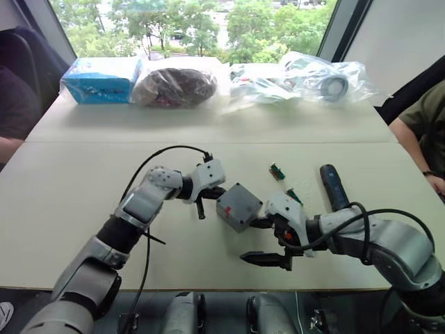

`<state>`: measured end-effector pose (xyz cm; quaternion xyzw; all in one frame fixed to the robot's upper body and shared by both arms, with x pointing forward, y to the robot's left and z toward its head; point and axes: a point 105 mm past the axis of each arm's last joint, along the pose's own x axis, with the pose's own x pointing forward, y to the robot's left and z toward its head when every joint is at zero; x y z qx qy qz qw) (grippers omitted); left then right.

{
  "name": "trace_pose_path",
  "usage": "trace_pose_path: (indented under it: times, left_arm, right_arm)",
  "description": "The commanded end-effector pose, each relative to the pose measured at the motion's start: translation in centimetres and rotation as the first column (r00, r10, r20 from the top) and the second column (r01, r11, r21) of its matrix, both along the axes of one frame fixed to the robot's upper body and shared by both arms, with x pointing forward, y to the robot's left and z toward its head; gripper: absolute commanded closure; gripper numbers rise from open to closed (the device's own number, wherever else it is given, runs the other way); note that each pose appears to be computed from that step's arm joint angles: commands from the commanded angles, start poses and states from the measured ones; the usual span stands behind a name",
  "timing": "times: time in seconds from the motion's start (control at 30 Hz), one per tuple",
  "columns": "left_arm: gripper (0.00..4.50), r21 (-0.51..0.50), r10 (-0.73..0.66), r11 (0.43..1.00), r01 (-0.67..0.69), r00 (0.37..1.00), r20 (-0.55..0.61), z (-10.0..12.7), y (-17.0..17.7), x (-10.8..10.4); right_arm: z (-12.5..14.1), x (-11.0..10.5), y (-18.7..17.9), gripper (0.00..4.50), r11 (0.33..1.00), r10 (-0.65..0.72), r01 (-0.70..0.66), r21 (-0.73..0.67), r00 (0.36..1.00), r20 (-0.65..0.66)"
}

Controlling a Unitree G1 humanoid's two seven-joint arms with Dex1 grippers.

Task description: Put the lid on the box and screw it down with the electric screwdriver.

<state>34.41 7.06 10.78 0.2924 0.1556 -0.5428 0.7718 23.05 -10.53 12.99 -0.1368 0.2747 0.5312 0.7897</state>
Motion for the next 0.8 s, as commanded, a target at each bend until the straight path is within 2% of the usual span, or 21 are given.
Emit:
trace_pose_path:
  times: [0.03,0.1,0.3,0.43,0.53,0.8]
  left_arm:
    - [4.5,0.016,0.0,1.0,0.0,1.0,0.024,1.0,1.6,-0.4]
    - [4.5,0.005,-0.037,0.999,0.037,0.999,0.003,1.2,1.8,-1.5]
    - [4.5,0.004,-0.133,0.991,0.134,0.986,-0.104,0.2,1.7,-5.0]
    - [4.5,-0.002,-0.132,0.991,0.133,0.986,-0.106,-0.2,0.9,-5.3]
    - [4.5,-0.008,-0.117,0.993,0.117,0.99,-0.083,-0.4,0.1,-4.8]
    - [4.5,-0.036,-0.079,0.996,0.077,0.996,-0.036,0.2,-0.8,-3.4]
  right_arm:
    - [1.9,0.1,-1.6,0.02,0.999,-0.001,0.004,-0.04,0.997,0.074]
    - [1.8,0.9,-2.7,0.02,0.994,-0.022,0.033,-0.104,0.994,0.105]
    - [0.1,4.3,-3.5,0.02,0.985,-0.053,0.082,-0.153,0.982,0.182]
    - [-0.9,5.0,-2.9,0.02,0.985,-0.006,0.04,-0.166,0.98,0.196]
    - [-1.4,4.8,-1.7,0.02,0.988,0.05,-0.021,-0.15,0.981,0.187]
    - [-1.4,2.0,0.6,0.02,0.988,0.137,-0.129,-0.079,0.985,0.107]
